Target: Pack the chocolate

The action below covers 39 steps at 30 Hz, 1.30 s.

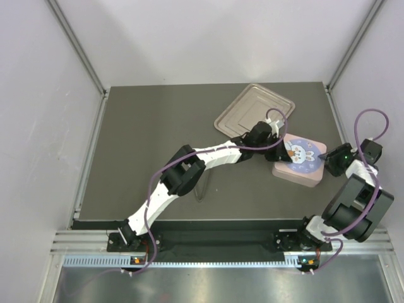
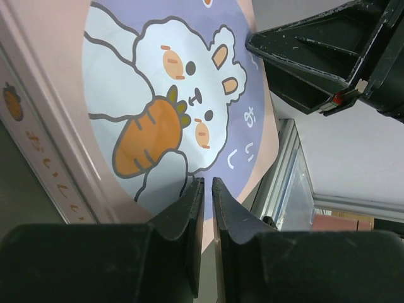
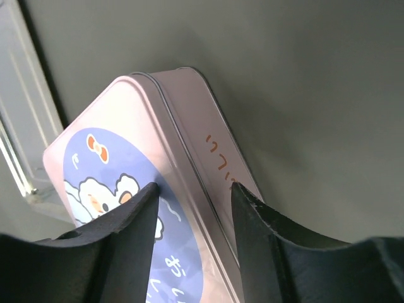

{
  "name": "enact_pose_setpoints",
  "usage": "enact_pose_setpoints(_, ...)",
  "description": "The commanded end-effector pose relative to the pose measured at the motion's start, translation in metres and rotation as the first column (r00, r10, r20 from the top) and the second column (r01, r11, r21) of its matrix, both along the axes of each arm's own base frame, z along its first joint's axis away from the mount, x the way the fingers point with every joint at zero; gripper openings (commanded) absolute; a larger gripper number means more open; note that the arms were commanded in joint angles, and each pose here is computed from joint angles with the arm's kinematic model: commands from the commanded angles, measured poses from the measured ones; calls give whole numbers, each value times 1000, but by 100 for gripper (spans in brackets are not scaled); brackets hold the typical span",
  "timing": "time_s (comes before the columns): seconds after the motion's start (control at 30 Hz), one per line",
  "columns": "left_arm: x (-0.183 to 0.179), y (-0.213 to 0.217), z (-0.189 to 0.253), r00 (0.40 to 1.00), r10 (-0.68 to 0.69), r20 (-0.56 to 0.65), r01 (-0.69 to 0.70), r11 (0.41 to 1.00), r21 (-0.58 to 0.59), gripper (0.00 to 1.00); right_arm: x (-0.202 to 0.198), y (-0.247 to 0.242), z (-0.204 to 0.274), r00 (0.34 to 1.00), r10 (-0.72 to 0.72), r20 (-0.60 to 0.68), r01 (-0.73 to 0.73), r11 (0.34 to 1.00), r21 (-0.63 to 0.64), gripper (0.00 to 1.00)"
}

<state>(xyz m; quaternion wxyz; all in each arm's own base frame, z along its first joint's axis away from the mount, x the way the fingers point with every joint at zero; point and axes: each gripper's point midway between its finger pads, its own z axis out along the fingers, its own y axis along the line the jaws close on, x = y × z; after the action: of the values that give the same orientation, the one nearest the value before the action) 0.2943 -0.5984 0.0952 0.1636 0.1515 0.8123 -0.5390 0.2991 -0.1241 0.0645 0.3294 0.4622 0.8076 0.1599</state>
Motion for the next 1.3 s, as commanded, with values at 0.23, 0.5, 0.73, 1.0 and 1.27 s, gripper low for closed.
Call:
enact_pose_setpoints(0.23, 4, 16, -54, 1000, 26, -9, -25, 990, 137, 17, -33, -31, 35, 982, -96, -162, 62, 977, -203, 47)
enact_pose_setpoints(0.5, 5, 22, -64, 999, 44, -13, -41, 983, 179, 17, -22, -18, 72, 988, -23, -153, -19, 963, -267, 21)
enact_pose_setpoints(0.73, 3, 27, -70, 999, 41, -14, -37, 978, 203, 18, -40, 19, 45, 973, 55, -226, -106, 970, -218, 1)
enact_pose_setpoints(1.0, 1, 33, -75, 999, 40, -18, -35, 973, 228, 18, -62, 19, -3, 946, 19, -324, -87, 977, -197, 0)
enact_pose_setpoints(1.27, 1, 32, -64, 997, 71, -42, -61, 977, 203, 18, -7, 5, 82, 995, 62, -76, -82, 953, -292, 3)
